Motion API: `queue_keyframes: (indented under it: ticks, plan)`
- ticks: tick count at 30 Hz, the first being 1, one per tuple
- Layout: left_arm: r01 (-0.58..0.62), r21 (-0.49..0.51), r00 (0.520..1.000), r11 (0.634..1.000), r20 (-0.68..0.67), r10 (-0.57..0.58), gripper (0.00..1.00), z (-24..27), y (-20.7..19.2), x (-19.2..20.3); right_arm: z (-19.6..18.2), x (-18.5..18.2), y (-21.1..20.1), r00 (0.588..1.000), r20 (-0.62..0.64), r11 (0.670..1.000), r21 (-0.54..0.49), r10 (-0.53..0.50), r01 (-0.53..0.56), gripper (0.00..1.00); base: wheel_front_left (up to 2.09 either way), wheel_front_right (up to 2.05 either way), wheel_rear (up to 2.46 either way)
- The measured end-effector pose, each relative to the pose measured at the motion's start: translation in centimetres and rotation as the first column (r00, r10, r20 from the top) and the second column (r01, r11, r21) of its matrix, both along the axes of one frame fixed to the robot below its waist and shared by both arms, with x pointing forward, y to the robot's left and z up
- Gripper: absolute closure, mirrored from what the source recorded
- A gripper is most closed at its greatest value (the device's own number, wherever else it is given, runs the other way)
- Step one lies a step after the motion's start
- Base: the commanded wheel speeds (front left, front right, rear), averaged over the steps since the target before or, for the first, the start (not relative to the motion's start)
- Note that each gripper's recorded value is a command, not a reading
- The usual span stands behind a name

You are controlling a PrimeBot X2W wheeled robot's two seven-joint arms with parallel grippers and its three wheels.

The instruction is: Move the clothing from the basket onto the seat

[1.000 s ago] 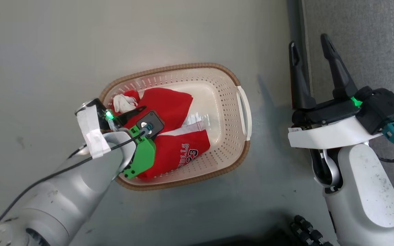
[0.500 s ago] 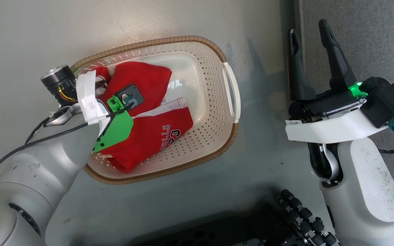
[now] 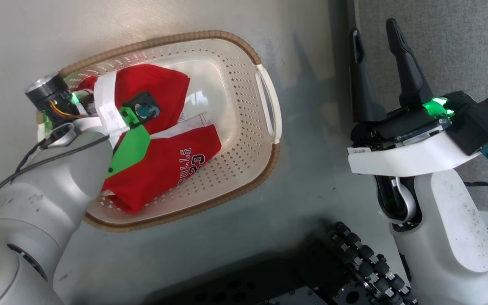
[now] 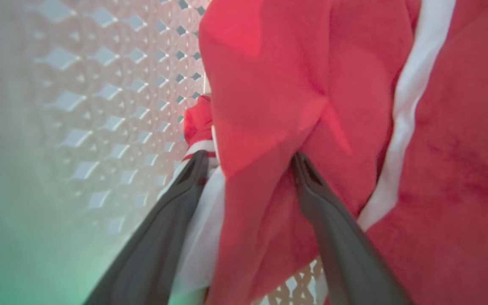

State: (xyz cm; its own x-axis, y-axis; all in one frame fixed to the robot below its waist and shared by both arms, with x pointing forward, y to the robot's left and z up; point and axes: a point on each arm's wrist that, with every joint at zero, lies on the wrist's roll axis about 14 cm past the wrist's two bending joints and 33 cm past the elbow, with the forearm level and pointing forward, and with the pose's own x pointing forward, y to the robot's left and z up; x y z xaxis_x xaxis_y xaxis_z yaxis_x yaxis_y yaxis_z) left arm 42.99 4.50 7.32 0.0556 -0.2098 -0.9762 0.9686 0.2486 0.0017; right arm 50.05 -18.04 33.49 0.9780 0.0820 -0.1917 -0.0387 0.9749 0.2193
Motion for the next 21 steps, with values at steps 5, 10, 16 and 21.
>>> queue_keyframes:
  ticks: [5, 10, 16, 21]
  plan:
    - [0.001, 0.023, 1.0, 1.0, -0.03, 0.0, 1.0, -0.6, 0.0, -0.7, -0.1, -0.1, -0.5, 1.0, -0.005, 1.0, -0.002, -0.012, 0.012, 0.0, 0.0, 0.0, 0.0]
    - [0.011, -0.002, 1.0, 1.0, -0.018, -0.011, 1.0, -0.2, -0.3, -0.7, 0.4, 0.1, -0.7, 1.0, 0.008, 1.0, -0.008, -0.017, 0.017, 0.0, 0.0, 0.0, 0.0]
    - [-0.001, -0.084, 1.0, 0.996, 0.012, 0.003, 1.0, 1.1, -1.2, -0.3, 1.2, 0.4, -0.6, 1.0, 0.029, 1.0, -0.021, -0.009, 0.01, 0.0, 0.0, 0.0, 0.0]
    - [-0.095, -0.254, 0.995, 0.963, 0.017, 0.102, 1.0, 3.3, -3.7, -0.7, 2.3, 0.4, -0.6, 0.999, 0.053, 0.999, -0.038, -0.008, 0.01, 0.0, 0.0, 0.0, 0.0]
